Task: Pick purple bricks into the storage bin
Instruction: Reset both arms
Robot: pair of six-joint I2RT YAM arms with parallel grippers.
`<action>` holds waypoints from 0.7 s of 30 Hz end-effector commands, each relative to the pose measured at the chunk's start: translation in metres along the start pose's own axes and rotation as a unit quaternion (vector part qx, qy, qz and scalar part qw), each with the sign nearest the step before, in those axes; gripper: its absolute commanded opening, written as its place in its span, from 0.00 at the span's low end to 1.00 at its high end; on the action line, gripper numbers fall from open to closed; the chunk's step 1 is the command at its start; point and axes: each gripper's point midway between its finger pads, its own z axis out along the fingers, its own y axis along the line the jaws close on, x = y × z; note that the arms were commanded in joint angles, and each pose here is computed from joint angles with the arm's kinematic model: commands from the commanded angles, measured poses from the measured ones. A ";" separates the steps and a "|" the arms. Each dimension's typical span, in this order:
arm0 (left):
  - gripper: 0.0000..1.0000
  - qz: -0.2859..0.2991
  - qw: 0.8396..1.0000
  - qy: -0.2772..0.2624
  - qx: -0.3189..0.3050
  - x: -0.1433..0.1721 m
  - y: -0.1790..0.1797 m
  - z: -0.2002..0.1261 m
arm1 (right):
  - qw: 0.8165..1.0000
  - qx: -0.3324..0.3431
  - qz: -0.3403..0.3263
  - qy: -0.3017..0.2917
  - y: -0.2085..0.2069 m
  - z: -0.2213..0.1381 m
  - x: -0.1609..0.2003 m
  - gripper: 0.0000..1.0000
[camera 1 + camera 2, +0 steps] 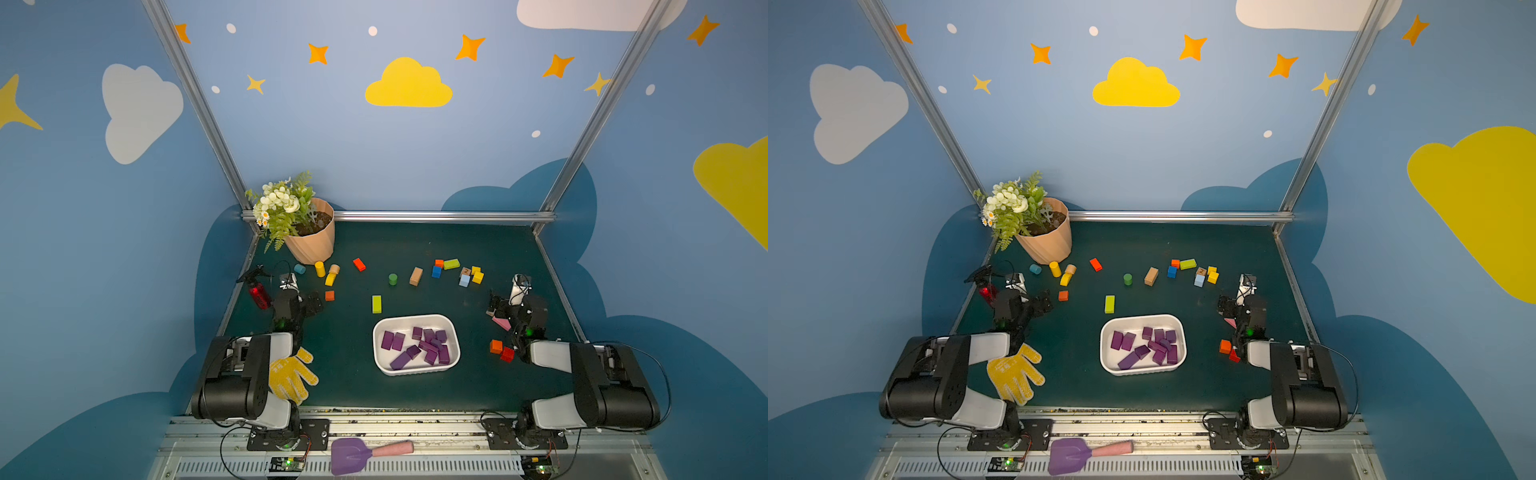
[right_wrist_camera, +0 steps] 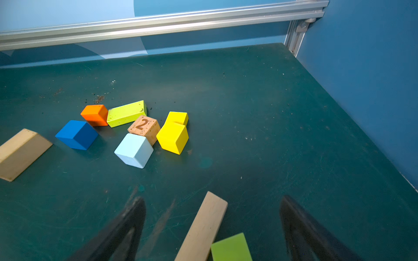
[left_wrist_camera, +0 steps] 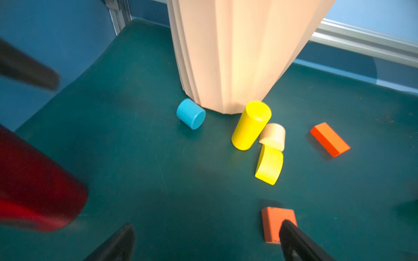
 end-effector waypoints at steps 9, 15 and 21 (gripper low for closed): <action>1.00 -0.001 1.000 -0.031 0.004 -0.018 -0.003 0.002 | 1.000 -0.008 -0.020 -0.011 0.007 0.006 0.003 0.93; 1.00 0.003 1.000 -0.027 0.000 -0.017 -0.003 0.004 | 0.999 -0.022 -0.026 0.023 0.012 0.017 0.004 0.94; 1.00 0.004 1.000 -0.028 0.000 -0.017 -0.004 0.003 | 0.999 -0.022 -0.028 0.022 0.013 0.016 0.004 0.94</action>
